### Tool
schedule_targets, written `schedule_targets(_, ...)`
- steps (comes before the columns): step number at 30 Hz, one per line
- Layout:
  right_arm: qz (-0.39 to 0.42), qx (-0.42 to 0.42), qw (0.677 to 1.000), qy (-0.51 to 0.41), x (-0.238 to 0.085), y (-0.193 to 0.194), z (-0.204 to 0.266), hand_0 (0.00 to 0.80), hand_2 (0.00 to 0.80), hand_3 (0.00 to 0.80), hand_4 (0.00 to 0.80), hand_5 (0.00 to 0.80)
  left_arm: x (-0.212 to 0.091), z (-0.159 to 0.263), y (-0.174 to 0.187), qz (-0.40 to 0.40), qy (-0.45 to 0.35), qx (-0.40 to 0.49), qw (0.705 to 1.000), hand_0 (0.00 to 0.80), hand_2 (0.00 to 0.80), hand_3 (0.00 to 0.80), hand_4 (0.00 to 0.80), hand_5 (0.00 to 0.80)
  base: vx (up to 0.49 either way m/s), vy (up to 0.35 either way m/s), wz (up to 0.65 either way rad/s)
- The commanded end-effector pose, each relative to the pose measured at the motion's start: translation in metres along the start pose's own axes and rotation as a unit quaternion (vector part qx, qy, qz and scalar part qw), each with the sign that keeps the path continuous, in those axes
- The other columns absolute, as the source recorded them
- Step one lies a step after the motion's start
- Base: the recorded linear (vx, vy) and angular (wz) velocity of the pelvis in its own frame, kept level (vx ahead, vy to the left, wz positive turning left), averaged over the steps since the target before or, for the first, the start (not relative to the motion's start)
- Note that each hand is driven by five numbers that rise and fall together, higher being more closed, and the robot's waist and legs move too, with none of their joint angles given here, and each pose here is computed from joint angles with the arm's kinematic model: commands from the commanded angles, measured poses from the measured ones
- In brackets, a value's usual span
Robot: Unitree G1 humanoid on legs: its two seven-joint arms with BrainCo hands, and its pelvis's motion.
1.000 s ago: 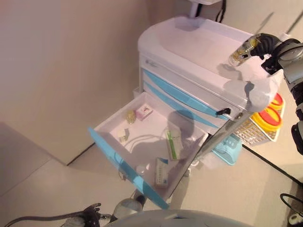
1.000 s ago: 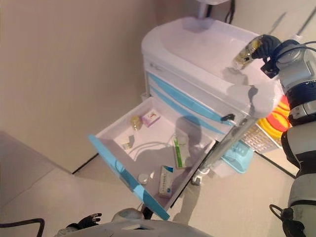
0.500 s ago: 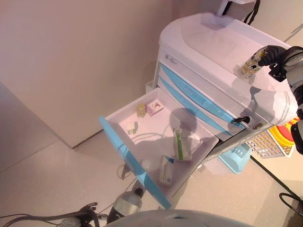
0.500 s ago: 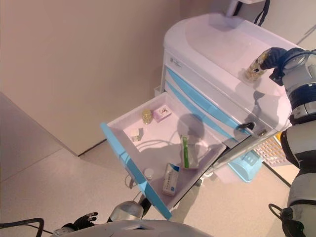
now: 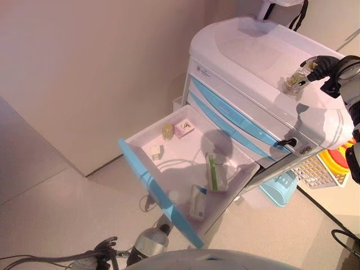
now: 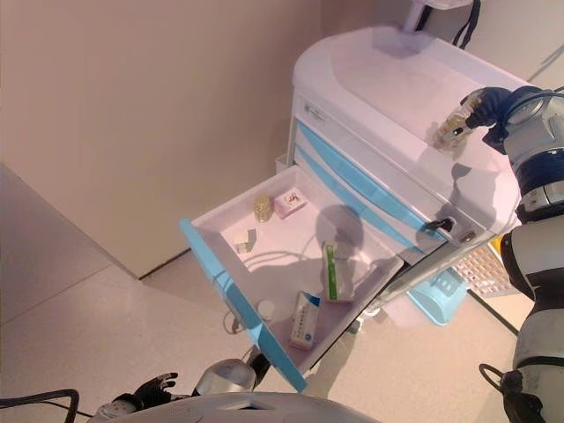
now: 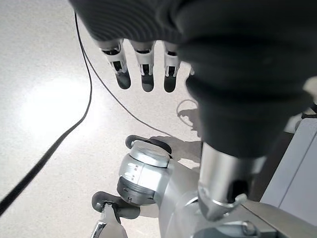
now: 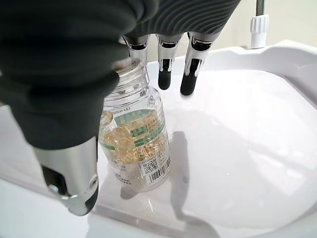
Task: Open the drawer and pick up the medicine
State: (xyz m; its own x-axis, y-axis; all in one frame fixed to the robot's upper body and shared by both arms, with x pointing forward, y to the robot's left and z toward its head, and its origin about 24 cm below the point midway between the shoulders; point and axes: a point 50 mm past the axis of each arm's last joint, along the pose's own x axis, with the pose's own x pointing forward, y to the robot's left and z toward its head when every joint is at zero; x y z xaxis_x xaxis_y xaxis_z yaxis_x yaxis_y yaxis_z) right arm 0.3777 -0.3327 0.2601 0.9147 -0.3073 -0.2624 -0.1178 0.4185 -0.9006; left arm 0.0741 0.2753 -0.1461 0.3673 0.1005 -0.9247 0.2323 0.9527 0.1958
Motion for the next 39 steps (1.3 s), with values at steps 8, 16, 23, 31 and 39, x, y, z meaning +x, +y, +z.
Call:
schedule_targets(8, -0.115, -0.011, 0.992, -0.046, -0.012, -0.033, 0.017, 0.0, 0.0, 0.0, 0.0, 0.0, -0.007, -0.02, 0.006, -0.001, 0.025, 0.031, 0.999, 0.0, 0.0, 0.0, 0.0, 0.0, 0.0, 0.0, 0.0)
schedule_targets(16, -0.216, 0.033, 0.971, -0.093, -0.028, -0.06, 0.025, 0.0, 0.0, 0.0, 0.0, 0.0, -0.007, -0.02, 0.006, -0.001, 0.028, 0.031, 0.999, 0.0, 0.0, 0.0, 0.0, 0.0, 0.0, 0.0, 0.0)
schedule_targets(23, -0.2, 0.11, 0.965, -0.131, -0.031, -0.062, 0.027, 0.0, 0.0, 0.0, 0.0, 0.0, -0.006, -0.018, 0.003, -0.007, 0.028, 0.044, 0.999, 0.0, 0.0, 0.0, 0.0, 0.0, -0.028, -0.009, -0.01)
schedule_targets(31, -0.189, 0.188, 0.953, -0.142, -0.028, -0.053, 0.016, 0.0, 0.0, 0.0, 0.0, 0.0, -0.002, -0.01, -0.001, -0.024, 0.027, 0.077, 0.996, 0.0, 0.0, 0.0, 0.0, 0.0, -0.081, -0.044, -0.13)
schedule_targets(39, -0.235, 0.261, 0.927, -0.13, -0.029, -0.05, -0.008, 0.0, 0.0, 0.0, 0.0, 0.0, 0.002, 0.005, -0.005, -0.039, 0.013, 0.106, 0.994, 0.0, 0.0, 0.0, 0.0, 0.0, -0.086, -0.072, -0.3)
